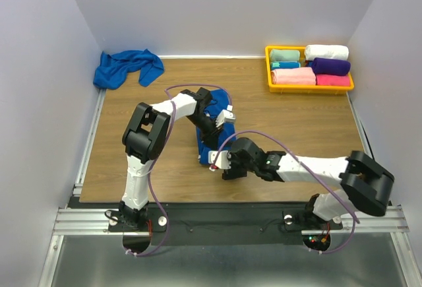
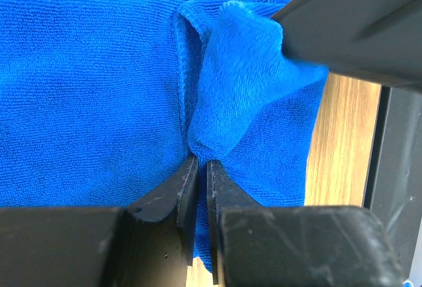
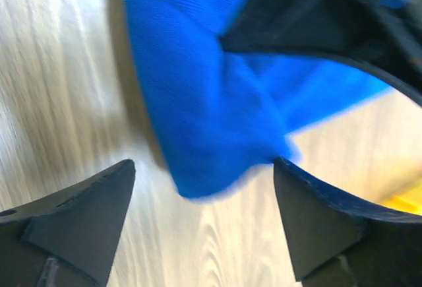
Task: Roll the towels
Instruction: Roll the towel
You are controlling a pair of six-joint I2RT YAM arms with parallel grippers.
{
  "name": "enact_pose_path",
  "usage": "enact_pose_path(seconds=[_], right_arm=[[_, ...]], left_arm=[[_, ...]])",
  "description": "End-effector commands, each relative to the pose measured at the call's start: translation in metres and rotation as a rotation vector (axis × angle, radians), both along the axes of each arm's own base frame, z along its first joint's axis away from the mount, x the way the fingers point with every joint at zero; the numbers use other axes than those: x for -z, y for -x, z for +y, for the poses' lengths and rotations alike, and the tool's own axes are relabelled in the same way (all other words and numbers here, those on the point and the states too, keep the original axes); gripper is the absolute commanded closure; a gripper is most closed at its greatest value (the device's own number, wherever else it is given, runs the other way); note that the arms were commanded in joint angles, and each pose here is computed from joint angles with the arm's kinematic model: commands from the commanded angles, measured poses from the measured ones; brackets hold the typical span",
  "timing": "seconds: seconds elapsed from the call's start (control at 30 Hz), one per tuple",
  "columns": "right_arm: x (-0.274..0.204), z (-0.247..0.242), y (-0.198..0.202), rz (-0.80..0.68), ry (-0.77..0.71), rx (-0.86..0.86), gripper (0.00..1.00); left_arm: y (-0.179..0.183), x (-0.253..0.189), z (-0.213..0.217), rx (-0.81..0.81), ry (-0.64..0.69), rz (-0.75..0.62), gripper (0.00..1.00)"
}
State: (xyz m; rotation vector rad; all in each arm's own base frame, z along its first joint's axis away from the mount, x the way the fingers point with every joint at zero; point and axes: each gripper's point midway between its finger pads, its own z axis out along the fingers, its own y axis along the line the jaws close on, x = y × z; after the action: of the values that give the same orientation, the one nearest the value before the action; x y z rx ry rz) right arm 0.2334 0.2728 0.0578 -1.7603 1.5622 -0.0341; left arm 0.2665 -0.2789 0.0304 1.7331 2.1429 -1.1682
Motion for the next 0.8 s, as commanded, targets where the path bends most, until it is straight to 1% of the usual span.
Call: enact_pose_path(seconds=[0.0,0.03,0.07,0.1,0.3,0.33,0.43,0.53,0.57,0.7,0.73,0.77], right_arm=[[-0.059,-0.003,-0.010,-0.175,-0.116,0.011,0.08],[-0.064,-0.007,-0.008,-0.199,-0.109,-0.021,0.03],[-0.061,-0.007,0.000,-0.190,-0.112,-0.062,0.02],[-0.070,-0.007,0.003,-0.209,-0.134,-0.087,0.01],[-0.070,0.023,0.021,-0.136,-0.187,-0.251,0.01],[-0.061,0.029,0.024,-0.108,-0.173,-0.284,0.02],[-0.050,0.037,0.025,-0.094,-0.141,-0.340,0.04],[-0.027,0.040,0.029,-0.050,-0.095,-0.377,0.07],[-0.015,0.040,0.028,-0.033,-0.067,-0.374,0.08],[0.002,0.036,0.021,-0.034,-0.035,-0.334,0.14],[0.007,0.035,0.021,-0.023,-0.032,-0.324,0.17],[0.009,0.034,0.021,-0.013,-0.033,-0.318,0.19]], left_arm=[[-0.009,0.020,0.021,0.018,-0.091,-0.042,0.80],[-0.010,0.020,0.021,0.018,-0.089,-0.042,0.80],[-0.009,0.020,0.021,0.017,-0.089,-0.041,0.80],[-0.010,0.020,0.021,0.012,-0.088,-0.040,0.80],[-0.013,0.020,0.018,0.008,-0.084,-0.039,0.79],[-0.013,0.019,0.019,0.008,-0.086,-0.038,0.79],[-0.014,0.019,0.019,0.010,-0.087,-0.040,0.78],[-0.012,0.020,0.020,0.009,-0.082,-0.039,0.78],[-0.010,0.022,0.021,0.008,-0.086,-0.031,0.78],[-0.007,0.023,0.023,0.007,-0.083,-0.030,0.77],[-0.008,0.022,0.023,0.008,-0.080,-0.033,0.77],[-0.007,0.022,0.023,0.009,-0.078,-0.031,0.77]])
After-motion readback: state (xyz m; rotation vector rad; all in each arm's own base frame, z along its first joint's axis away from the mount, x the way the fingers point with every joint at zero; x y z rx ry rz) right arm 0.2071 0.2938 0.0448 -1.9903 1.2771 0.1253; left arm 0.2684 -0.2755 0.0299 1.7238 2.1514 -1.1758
